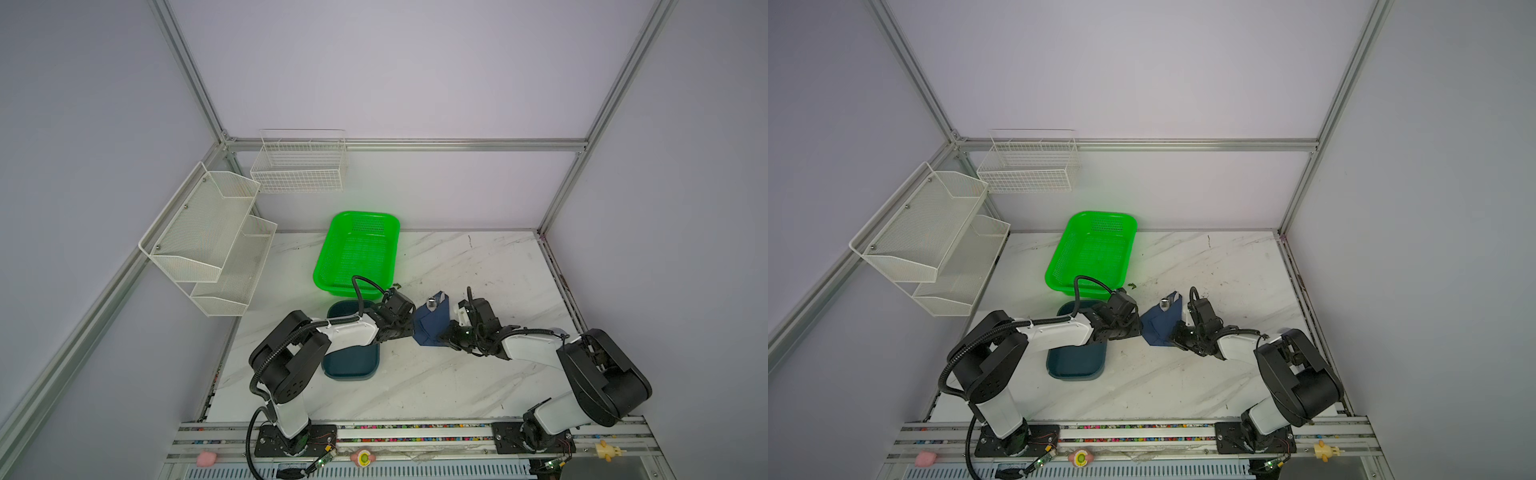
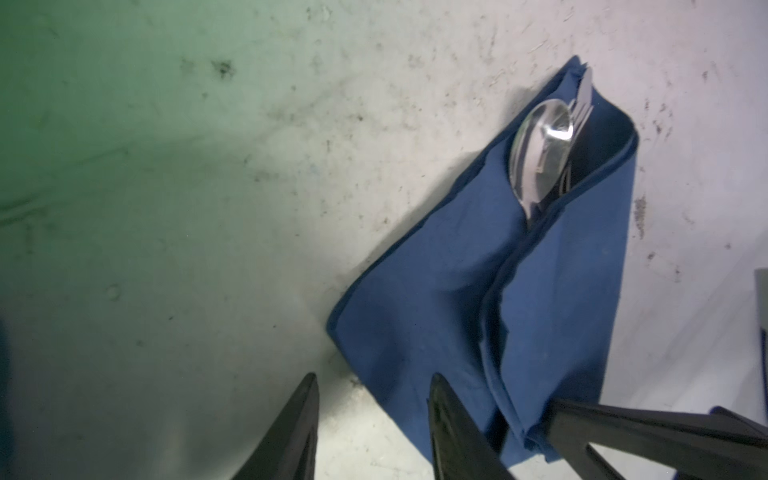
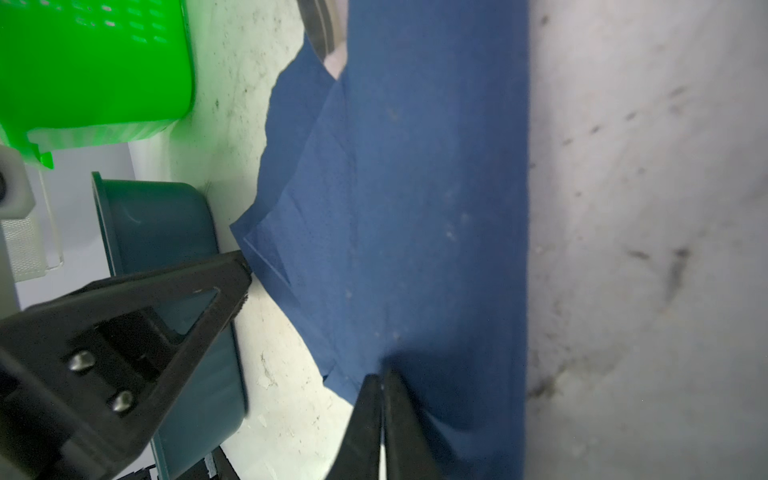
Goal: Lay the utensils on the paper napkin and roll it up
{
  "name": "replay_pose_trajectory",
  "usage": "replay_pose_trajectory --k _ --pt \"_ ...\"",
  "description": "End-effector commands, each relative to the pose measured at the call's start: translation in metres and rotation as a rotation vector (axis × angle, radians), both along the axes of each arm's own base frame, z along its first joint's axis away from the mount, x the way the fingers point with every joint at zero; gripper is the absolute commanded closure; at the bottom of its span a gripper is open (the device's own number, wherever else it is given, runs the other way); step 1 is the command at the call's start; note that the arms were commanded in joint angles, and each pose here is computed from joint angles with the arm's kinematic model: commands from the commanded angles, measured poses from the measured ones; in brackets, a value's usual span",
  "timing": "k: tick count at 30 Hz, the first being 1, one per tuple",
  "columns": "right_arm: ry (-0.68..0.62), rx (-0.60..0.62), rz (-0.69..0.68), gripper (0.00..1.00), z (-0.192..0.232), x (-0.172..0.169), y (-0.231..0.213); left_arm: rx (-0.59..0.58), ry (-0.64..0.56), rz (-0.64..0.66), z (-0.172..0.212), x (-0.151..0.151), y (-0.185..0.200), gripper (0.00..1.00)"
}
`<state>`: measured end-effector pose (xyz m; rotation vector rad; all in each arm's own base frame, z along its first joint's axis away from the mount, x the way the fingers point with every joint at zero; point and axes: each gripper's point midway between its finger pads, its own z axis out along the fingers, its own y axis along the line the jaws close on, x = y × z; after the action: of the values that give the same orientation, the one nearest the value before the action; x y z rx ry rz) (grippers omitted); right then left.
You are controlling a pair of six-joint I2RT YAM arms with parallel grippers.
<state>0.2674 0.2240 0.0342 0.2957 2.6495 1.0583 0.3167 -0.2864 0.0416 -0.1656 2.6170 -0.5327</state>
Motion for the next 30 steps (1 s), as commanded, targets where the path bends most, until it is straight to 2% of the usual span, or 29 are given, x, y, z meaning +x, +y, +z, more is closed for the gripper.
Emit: replay_pose_trajectory --k 1,11,23,30 --pt "0.001 -0.001 -0.003 0.90 0.000 0.000 0.001 0.020 -0.015 0.055 -0.002 0.002 0.013 0.56" --pt "0.001 -0.003 -0.003 0.90 0.000 0.000 0.000 -0.014 -0.001 0.066 -0.019 0.010 0.003 0.60" --pt "0.001 -0.006 -0.001 0.90 0.000 0.000 0.000 -0.018 0.032 0.107 -0.040 0.003 0.009 0.72" --pt "0.006 -0.007 -0.001 0.90 -0.003 0.000 0.000 -0.057 -0.004 0.097 -0.030 0.010 0.002 0.82"
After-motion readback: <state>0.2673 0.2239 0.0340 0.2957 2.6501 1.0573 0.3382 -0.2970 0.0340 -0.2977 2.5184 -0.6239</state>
